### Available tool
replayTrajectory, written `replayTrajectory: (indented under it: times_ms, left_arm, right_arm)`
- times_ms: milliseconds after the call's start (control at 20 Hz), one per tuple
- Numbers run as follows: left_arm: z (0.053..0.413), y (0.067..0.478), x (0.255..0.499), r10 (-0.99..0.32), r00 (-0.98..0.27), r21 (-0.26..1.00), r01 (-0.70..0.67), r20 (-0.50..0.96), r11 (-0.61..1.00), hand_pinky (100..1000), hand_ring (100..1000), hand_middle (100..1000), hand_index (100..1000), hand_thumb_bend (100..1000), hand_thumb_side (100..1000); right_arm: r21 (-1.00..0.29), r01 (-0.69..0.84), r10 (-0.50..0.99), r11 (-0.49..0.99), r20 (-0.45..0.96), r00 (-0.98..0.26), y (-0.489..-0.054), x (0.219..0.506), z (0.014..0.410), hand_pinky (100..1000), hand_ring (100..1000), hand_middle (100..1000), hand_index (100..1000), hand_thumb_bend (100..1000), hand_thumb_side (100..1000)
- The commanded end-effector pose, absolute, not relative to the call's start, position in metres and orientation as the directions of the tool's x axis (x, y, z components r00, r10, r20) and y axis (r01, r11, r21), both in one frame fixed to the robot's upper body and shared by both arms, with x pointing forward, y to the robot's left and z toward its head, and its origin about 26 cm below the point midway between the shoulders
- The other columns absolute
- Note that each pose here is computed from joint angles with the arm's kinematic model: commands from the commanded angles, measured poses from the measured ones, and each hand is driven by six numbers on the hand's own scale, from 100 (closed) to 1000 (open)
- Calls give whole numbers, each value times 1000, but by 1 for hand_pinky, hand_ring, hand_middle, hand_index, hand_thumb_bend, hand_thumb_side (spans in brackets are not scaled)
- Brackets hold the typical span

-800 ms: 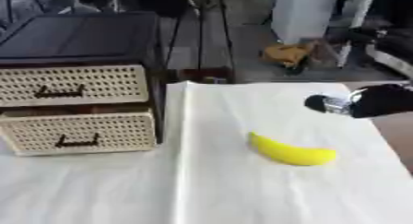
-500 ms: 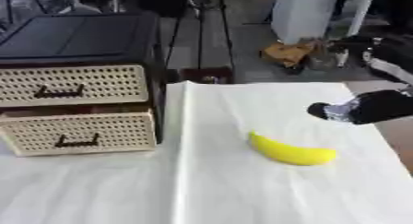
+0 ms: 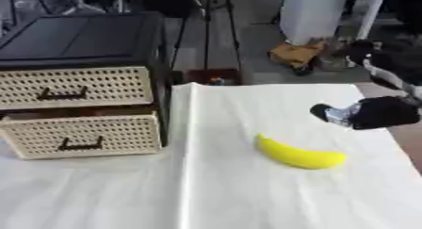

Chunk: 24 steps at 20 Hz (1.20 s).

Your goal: Pick up objects from table and place into drawer.

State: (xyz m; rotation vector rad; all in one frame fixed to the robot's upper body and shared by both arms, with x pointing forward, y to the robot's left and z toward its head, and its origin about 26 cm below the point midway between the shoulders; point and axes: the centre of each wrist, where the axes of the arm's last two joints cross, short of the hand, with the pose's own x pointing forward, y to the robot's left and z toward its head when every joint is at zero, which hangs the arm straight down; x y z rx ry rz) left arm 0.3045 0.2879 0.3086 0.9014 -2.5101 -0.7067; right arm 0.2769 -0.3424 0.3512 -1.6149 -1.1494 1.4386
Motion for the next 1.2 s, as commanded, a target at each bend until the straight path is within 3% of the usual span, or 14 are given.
replayTrajectory:
  times_ms: [50,300,450,550,700,950,1100,1200]
  left_arm:
    - [331,285,297,-724,-686,624,-535,73,569,321,494,531,781,100,835]
    - [332,275,297,-792,-610,765,-518,-17,383,256,340,431,858,100,966]
    - [315,271,299,-798,-602,845,-443,-33,299,192,260,383,879,100,980]
    - [307,267,299,-799,-601,886,-383,-23,262,111,183,310,885,100,951]
    - [305,251,300,-802,-598,973,-183,2,139,100,100,231,883,100,897]
    - [326,250,299,-811,-583,999,42,43,23,100,100,112,866,100,790]
    - [326,250,299,-817,-568,994,98,102,56,100,100,100,850,100,749]
    - [325,249,299,-822,-555,990,116,127,74,100,100,100,838,100,660]
  right_arm:
    - [-878,203,900,-433,-435,35,-339,273,357,857,972,919,999,504,892]
    - [-874,212,897,-437,-442,28,-336,274,356,855,969,918,990,498,891]
    - [-874,218,898,-434,-440,19,-334,275,358,856,967,915,988,495,893]
    - [-876,219,899,-431,-438,15,-333,275,358,854,965,912,985,489,896]
    - [-879,215,901,-426,-434,12,-333,275,357,849,964,909,981,488,905]
    - [-882,218,905,-417,-425,13,-333,275,356,846,960,904,976,487,906]
    - [-884,222,907,-412,-421,9,-333,276,356,845,959,903,974,480,906]
    - [-885,222,908,-410,-418,10,-333,276,356,845,958,901,968,482,906]
